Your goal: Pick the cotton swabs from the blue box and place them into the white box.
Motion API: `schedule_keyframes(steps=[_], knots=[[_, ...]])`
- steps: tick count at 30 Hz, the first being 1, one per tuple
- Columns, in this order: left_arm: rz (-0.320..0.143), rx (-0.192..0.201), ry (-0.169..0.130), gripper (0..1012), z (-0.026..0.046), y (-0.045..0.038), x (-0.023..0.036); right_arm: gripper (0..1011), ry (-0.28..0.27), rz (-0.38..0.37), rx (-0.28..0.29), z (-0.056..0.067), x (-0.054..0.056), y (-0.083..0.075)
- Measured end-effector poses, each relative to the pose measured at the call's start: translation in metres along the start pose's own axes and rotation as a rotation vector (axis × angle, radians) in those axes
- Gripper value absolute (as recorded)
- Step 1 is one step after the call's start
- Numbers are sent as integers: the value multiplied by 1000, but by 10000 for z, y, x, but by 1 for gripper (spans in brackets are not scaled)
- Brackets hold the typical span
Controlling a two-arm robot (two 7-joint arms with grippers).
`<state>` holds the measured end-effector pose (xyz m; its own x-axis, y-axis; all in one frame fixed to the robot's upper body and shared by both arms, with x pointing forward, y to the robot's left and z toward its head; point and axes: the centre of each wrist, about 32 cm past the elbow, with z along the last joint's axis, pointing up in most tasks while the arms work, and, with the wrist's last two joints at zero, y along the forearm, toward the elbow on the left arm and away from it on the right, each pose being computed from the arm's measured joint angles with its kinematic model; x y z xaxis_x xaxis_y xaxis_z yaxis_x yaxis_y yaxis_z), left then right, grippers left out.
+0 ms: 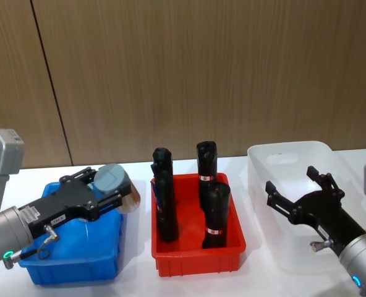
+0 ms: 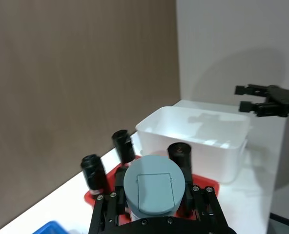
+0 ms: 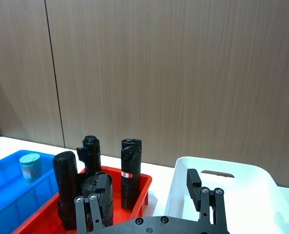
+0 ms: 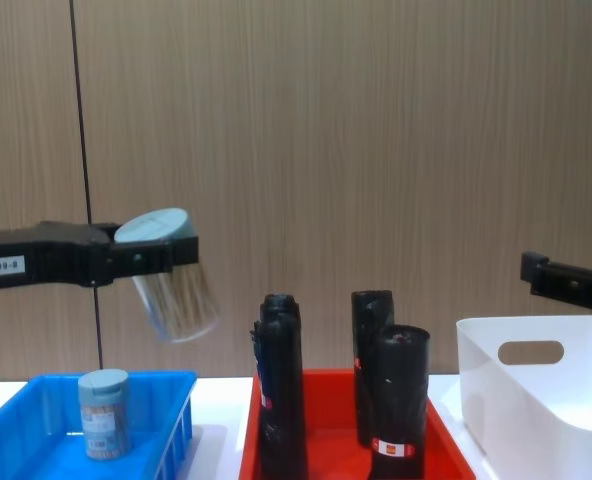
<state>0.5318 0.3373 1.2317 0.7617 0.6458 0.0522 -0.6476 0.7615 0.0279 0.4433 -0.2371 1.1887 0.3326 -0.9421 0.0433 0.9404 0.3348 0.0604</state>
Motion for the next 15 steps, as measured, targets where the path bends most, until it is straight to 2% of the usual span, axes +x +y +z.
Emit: schedule_keyframes(steps=[5, 9, 15], knots=[[-86, -23, 24, 669, -2, -72, 73, 1002, 0, 0, 0, 0, 0, 0], [-117, -33, 36, 669, -7, -116, 92, 1001, 0, 0, 0, 0, 0, 0], [-187, -53, 60, 669, -10, -234, 107, 1002, 0, 0, 0, 0, 0, 0]])
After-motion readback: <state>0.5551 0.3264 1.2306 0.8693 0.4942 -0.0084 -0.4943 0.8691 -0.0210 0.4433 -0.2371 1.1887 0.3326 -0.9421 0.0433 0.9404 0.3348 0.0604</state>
